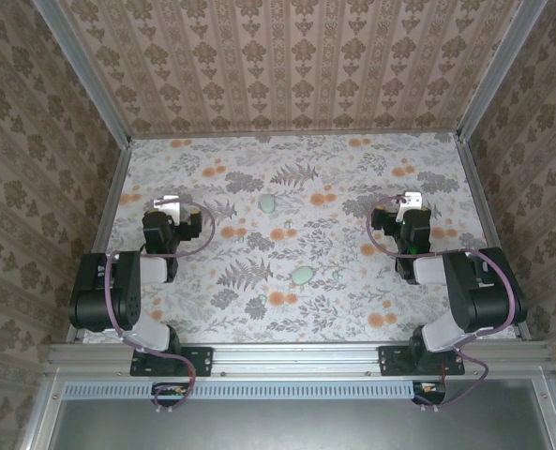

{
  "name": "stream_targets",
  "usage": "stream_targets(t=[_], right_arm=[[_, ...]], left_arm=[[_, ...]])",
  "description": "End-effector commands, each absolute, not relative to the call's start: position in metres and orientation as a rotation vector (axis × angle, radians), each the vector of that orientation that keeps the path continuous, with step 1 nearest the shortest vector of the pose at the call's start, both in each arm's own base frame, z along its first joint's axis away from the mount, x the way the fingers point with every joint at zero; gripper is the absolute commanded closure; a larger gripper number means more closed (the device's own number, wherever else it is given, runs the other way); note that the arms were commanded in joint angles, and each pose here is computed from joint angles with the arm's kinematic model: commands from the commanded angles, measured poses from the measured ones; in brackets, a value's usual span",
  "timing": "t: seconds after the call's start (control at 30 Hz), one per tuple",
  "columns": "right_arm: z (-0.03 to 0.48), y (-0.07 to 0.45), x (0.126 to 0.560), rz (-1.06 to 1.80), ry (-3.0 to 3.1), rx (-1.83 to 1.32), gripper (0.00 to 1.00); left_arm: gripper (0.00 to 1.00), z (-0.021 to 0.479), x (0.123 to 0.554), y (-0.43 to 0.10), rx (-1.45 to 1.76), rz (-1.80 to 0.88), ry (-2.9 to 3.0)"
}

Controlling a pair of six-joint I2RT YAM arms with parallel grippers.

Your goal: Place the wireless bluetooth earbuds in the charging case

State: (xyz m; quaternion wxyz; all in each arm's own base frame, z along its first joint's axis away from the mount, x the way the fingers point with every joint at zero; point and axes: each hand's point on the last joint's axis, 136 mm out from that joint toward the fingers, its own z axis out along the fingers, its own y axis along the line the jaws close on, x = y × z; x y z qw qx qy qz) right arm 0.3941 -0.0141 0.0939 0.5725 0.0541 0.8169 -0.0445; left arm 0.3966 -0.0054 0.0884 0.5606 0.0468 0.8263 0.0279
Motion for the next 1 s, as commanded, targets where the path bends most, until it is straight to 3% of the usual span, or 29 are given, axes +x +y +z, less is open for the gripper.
stream_targets(t=[0.0,0.3,0.6,0.77,0.97], right_arm=[[0.098,-0.012,0.398,-0.093,1.910,0.115,0.00],[0.101,-0.001,0.399,-0.058,1.917,0.045,0.00],[0.132,0.017,0.388,0.033,2.113,0.058,0.00],[0.132,0.043,0.365,0.110,2.313,0.075,0.00],[0.126,0.105,0.329,0.204,2.392,-0.069,0.00]], left_arm=[[0.00,0.094,0.400,-0.006,0.108,0.050,1.936],[0.00,0.096,0.398,-0.006,0.107,0.058,1.924],[0.00,0.139,0.375,0.014,-0.086,0.089,1.960],[0.00,0.168,0.360,-0.011,-0.040,-0.080,1.992],[0.04,0.173,0.334,-0.078,0.165,-0.310,2.080]])
